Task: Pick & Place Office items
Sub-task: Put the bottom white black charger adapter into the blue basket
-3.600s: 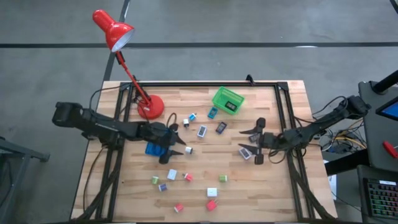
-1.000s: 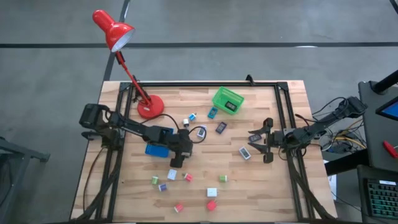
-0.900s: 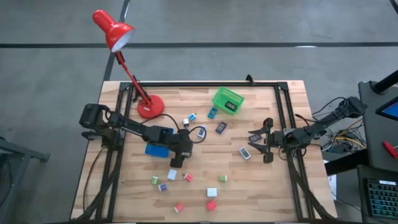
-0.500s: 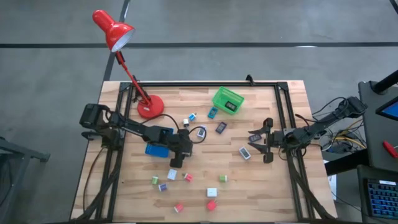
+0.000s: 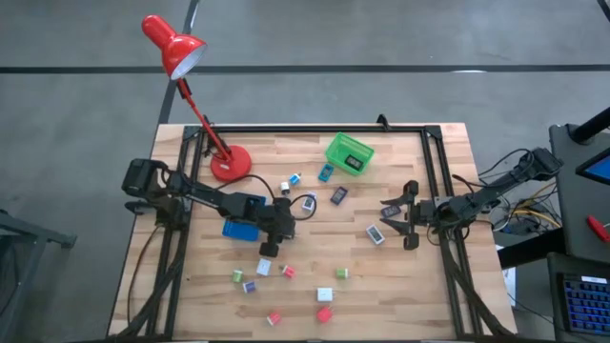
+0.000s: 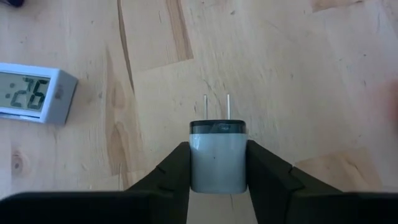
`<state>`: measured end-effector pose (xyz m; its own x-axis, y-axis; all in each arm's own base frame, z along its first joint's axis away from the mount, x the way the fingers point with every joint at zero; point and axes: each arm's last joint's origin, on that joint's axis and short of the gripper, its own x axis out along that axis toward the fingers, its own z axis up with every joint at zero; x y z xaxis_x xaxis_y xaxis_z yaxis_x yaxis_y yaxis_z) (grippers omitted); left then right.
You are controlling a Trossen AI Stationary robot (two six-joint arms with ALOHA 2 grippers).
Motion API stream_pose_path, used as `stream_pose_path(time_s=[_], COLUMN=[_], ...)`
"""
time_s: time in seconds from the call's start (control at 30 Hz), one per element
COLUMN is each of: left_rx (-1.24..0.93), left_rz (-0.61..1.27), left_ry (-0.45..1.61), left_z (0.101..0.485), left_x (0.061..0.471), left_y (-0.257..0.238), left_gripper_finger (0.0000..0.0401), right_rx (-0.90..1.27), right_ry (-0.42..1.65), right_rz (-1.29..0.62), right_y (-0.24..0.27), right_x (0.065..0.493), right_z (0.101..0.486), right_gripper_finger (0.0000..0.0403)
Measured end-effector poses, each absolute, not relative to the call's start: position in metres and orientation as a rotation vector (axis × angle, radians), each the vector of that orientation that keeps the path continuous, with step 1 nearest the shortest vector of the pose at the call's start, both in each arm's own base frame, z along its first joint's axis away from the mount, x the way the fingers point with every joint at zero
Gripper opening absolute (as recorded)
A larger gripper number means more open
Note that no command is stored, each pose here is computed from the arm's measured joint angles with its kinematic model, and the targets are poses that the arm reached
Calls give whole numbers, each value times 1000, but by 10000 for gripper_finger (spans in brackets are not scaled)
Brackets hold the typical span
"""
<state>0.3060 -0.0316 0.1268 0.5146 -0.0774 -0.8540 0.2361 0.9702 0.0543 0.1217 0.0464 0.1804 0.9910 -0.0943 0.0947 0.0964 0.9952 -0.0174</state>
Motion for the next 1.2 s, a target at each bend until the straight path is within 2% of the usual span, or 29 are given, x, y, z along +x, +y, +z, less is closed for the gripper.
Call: stream_pose_path(time_s=[0.57,0.87,1.2], left_rx=[164,165,162], left_rz=[-332,-358,-418], left_ry=[975,814,500], left_z=[128,135,136], left_x=[307,318,316], left_y=[-36,-38,-39], left_gripper_finger=[120,120,120], right_rx=[-20,-20,-20], right_ry=[-94,-94,-95], right_rz=[-96,-96,-96], right_y=[46,46,46], right_x=[122,122,122], right_z=[181,181,181], right_gripper_finger=[223,223,223])
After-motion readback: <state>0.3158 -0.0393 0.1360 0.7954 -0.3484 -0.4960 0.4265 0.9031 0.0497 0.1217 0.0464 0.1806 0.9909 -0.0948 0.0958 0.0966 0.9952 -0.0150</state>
